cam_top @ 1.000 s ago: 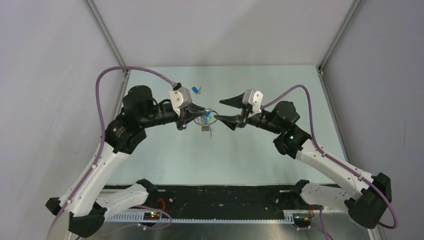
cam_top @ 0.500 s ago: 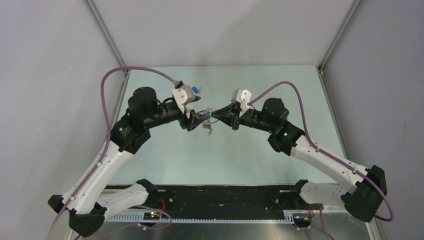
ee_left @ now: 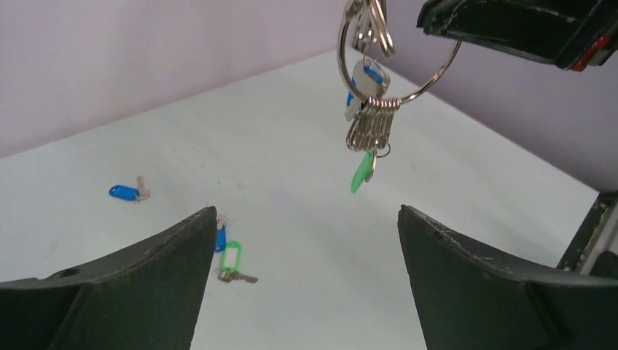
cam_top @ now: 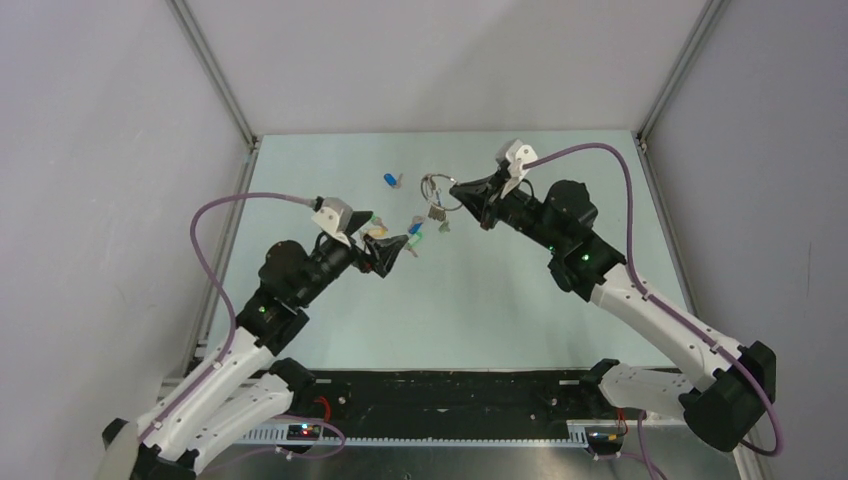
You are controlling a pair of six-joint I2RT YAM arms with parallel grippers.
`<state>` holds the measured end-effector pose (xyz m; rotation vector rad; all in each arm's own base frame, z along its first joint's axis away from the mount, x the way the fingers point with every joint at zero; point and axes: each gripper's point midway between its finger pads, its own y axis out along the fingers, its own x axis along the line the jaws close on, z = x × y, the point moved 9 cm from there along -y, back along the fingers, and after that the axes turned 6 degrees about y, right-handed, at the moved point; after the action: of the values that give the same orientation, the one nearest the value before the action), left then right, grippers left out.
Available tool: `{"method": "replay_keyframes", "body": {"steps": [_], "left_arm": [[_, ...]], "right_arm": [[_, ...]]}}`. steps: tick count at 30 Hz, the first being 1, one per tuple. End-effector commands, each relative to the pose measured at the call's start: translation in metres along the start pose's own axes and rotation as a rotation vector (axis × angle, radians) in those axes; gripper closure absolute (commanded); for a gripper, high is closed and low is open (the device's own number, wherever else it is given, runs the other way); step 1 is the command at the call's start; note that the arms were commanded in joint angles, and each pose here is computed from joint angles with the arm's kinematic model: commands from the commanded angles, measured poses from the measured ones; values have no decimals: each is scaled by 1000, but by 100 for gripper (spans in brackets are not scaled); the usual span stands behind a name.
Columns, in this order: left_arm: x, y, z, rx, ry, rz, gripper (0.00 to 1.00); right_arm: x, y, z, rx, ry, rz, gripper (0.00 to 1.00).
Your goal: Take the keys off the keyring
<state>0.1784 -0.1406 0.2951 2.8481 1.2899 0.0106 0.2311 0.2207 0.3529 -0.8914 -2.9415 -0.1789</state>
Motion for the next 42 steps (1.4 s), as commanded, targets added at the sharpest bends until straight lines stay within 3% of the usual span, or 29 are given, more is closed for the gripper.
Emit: {"method": "replay_keyframes", "body": {"steps": [1,9,19,35,42], "left_arm": [[-5,15,-9,-190,-95,33,6],[-15,37,11,-293,-20,151,14],[-38,64,14,-305,123,262,22],[-41,107,3,-342,129,240,34],[-44,120,0,-347,135,267,49]], "right_arm": [[-2,-9,-53,-182,74,75,100],[-4,-14,-67,-262,134,146,100],[-2,-17,-73,-293,148,151,100],[5,-26,-79,-307,156,134,100],[6,-29,-81,-307,155,139,100]]}}
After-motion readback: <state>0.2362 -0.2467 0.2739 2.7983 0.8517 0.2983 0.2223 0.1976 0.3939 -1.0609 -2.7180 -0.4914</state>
